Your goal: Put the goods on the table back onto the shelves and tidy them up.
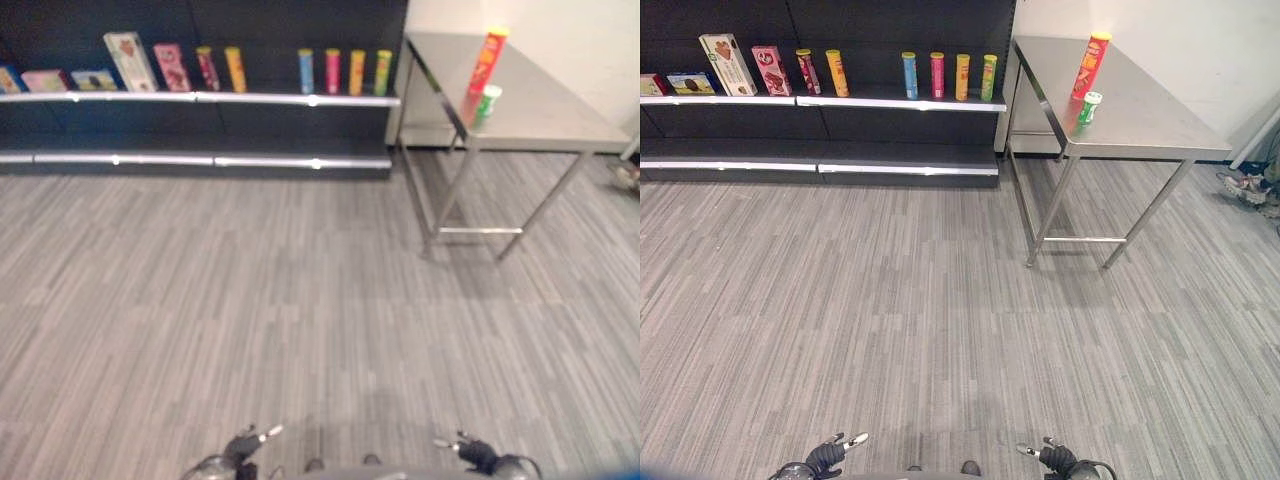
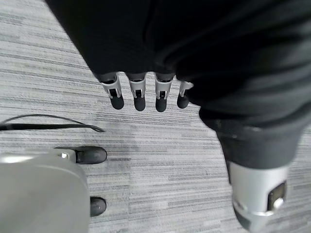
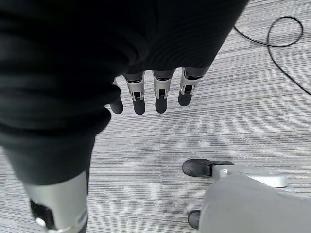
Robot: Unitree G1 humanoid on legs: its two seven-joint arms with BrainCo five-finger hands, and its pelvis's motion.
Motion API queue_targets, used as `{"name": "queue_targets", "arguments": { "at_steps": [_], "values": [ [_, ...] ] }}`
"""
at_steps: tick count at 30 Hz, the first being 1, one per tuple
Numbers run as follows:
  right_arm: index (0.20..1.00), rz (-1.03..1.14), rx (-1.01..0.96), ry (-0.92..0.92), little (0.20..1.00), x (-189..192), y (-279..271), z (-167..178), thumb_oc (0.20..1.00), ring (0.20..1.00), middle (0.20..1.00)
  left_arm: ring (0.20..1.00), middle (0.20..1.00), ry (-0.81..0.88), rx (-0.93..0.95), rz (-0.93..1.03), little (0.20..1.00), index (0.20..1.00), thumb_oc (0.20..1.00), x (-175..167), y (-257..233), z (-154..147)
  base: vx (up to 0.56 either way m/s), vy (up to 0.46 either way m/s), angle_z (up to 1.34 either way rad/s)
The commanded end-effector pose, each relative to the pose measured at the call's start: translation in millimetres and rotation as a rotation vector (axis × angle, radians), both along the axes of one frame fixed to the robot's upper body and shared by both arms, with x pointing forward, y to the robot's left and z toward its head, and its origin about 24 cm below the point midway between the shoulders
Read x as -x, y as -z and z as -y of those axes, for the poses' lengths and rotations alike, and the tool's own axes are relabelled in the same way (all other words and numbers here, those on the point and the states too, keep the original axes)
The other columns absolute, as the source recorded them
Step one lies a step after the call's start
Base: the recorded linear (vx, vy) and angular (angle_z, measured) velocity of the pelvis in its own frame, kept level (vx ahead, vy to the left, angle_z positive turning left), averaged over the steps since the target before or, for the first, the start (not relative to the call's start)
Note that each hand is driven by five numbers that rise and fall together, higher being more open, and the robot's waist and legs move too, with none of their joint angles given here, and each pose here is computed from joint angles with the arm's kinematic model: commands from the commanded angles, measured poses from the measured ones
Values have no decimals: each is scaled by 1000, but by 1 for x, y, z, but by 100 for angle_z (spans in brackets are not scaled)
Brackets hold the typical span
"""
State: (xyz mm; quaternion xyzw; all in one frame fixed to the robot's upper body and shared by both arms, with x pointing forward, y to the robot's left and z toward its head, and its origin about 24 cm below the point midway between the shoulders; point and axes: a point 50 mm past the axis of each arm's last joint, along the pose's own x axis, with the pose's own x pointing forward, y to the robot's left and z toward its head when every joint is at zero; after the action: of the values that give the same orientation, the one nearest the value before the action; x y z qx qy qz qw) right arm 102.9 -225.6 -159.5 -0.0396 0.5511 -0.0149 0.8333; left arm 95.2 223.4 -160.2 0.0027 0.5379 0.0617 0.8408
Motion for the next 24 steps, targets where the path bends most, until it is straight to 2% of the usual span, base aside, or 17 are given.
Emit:
{"name": "queue_targets", "arguments": {
  "at_steps": [1,24],
  "values": [
    [1000,19,8,45,1000,-7,-2,7,1000,1000,1000,1000,1000,-25,7,57,1000,1000,1000,-20,-4,3,0,0,0],
    [1000,-47,8,11,1000,8,3,2,1000,1000,1000,1000,1000,-9,27,31,1000,1000,1000,-16,-1,8,0,9,0]
  ]
}}
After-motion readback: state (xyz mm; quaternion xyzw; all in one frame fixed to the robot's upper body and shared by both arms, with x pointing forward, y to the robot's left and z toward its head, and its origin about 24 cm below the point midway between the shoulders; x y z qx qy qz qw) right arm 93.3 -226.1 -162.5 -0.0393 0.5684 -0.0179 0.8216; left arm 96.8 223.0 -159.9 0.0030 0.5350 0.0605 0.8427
